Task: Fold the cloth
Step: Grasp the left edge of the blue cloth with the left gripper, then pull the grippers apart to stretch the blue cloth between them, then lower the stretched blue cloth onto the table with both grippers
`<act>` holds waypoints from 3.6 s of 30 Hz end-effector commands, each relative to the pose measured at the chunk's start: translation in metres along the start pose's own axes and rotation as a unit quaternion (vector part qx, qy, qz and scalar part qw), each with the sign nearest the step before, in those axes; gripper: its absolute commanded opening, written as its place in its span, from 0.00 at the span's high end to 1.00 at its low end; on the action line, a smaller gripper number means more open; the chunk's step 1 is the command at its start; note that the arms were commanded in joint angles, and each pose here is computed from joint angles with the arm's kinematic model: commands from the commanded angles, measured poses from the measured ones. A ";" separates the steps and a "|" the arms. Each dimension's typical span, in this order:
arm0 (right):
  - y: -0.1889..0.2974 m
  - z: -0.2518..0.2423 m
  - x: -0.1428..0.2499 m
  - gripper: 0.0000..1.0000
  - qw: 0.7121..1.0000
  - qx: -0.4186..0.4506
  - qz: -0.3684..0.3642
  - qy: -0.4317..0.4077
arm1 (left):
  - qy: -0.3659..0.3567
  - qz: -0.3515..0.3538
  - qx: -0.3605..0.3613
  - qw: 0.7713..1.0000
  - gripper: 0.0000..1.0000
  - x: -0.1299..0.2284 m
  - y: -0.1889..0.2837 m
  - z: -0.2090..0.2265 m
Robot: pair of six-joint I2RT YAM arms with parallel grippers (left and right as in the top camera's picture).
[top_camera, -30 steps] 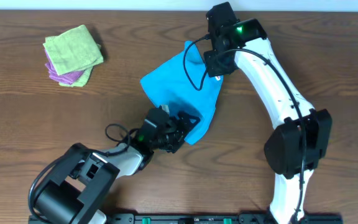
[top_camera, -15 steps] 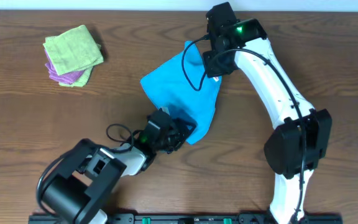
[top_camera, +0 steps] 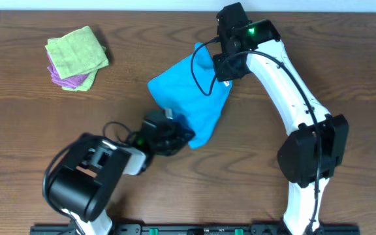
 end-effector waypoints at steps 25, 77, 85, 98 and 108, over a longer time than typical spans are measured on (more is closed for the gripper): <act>0.031 0.033 0.011 0.98 0.999 0.016 -0.010 -0.030 | -0.108 0.030 0.096 0.989 0.94 -0.097 0.109 -0.114; -0.040 0.012 0.162 0.99 0.990 0.020 0.053 -0.133 | -0.110 0.137 -0.163 0.971 0.94 -0.047 0.124 -0.039; -0.057 0.016 0.178 0.99 0.980 0.008 0.066 -0.186 | -0.103 0.140 -0.156 0.972 0.94 -0.046 0.124 -0.041; -0.064 0.031 0.193 0.99 0.980 0.009 0.085 -0.182 | -0.104 0.137 -0.164 0.971 0.94 -0.046 0.125 -0.039; -0.048 0.023 0.181 0.99 0.983 0.051 0.017 -0.177 | -0.083 0.135 -0.155 0.975 0.94 -0.046 0.124 -0.042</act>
Point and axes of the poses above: each gripper's point midway between its finger pads, its own y axis back along the fingers, its own z axis along the line the jaws close on, x = y × z, the point moved 8 cm from there along y, back along the fingers, and after that the axes turned 8 degrees about y, right-handed, at the moved point
